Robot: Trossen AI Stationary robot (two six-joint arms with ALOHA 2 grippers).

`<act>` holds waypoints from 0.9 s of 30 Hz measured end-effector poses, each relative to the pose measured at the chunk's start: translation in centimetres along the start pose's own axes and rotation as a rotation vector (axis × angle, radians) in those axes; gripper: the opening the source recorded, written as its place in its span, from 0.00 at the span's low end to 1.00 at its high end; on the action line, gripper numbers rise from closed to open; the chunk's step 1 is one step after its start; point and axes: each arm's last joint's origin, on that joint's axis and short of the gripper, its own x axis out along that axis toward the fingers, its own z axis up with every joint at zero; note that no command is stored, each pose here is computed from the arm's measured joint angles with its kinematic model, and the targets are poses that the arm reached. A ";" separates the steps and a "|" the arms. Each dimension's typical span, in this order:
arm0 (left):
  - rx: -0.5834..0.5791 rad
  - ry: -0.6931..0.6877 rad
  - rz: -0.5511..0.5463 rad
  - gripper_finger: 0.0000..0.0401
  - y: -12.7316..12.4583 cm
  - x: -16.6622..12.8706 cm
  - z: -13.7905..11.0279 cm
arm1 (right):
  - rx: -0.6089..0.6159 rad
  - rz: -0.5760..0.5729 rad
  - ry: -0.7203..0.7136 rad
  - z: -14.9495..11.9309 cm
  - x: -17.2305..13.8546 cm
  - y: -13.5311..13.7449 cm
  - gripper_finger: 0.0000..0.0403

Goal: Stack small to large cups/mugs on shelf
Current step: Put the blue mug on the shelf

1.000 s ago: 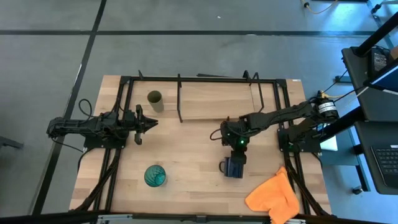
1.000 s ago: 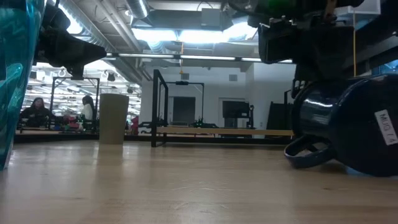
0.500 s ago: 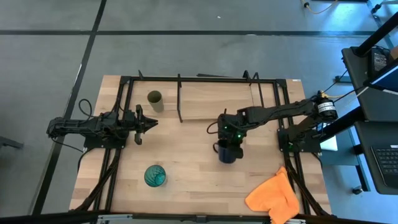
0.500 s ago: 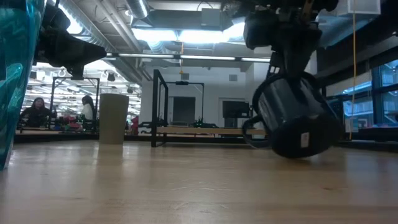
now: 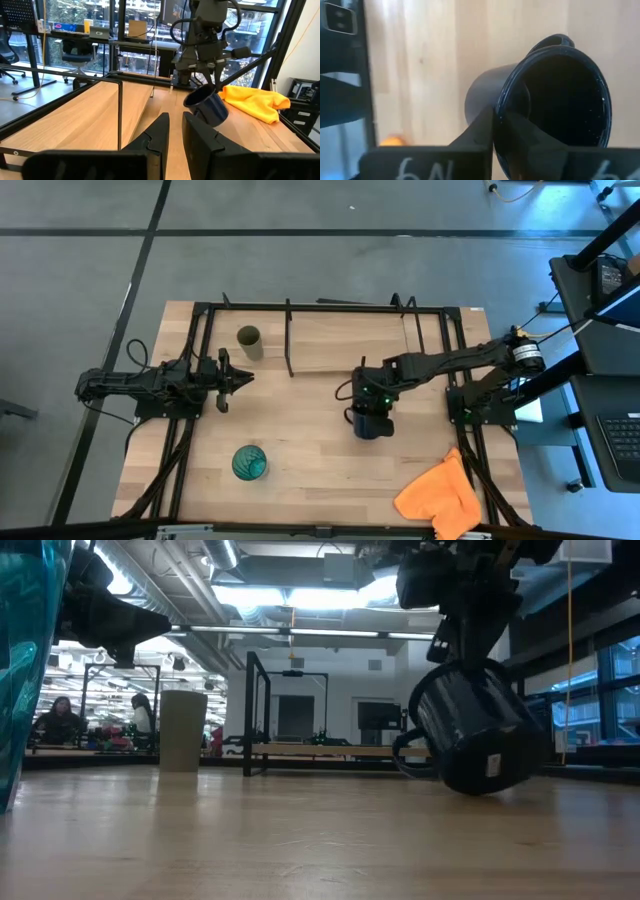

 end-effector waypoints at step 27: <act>0.000 0.000 -0.001 0.12 0.0 0.0 0.0 | -0.055 -0.232 -0.004 -0.8 0.9 2.3 0.08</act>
